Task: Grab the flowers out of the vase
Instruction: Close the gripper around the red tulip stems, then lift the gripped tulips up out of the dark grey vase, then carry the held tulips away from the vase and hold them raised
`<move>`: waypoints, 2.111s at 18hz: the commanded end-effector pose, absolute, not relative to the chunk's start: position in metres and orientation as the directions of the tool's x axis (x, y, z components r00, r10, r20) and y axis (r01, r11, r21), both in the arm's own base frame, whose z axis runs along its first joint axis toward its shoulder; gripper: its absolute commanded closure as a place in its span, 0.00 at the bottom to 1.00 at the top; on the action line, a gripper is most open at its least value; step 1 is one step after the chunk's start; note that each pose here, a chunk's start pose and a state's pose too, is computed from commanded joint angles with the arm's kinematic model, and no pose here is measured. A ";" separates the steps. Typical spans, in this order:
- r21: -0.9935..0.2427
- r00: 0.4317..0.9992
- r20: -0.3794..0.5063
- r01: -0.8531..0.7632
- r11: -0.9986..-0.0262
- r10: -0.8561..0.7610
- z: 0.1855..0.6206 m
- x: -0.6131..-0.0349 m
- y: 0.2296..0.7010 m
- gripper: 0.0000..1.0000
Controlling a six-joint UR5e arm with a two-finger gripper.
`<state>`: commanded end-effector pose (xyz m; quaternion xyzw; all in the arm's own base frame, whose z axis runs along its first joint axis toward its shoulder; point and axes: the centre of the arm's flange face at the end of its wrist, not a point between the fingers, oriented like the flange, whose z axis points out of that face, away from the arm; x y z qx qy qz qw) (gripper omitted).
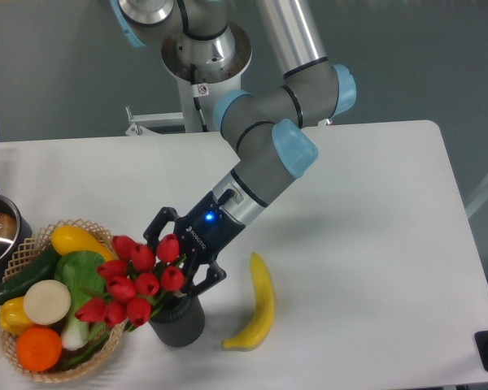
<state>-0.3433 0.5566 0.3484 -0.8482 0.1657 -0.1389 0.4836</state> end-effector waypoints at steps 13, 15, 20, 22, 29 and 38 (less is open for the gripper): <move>-0.874 0.931 0.151 -0.031 -0.486 -0.332 0.403 -0.336 0.544 1.00; -0.880 0.934 0.133 -0.043 -0.473 -0.332 0.412 -0.340 0.545 1.00; -0.919 0.940 0.149 0.017 -0.393 -0.307 0.463 -0.368 0.533 1.00; -0.929 0.947 0.132 0.015 -0.370 -0.294 0.487 -0.378 0.530 1.00; -0.939 0.962 0.164 0.084 -0.334 -0.217 0.537 -0.412 0.510 1.00; -0.936 0.981 0.164 0.120 -0.331 -0.108 0.554 -0.452 0.473 1.00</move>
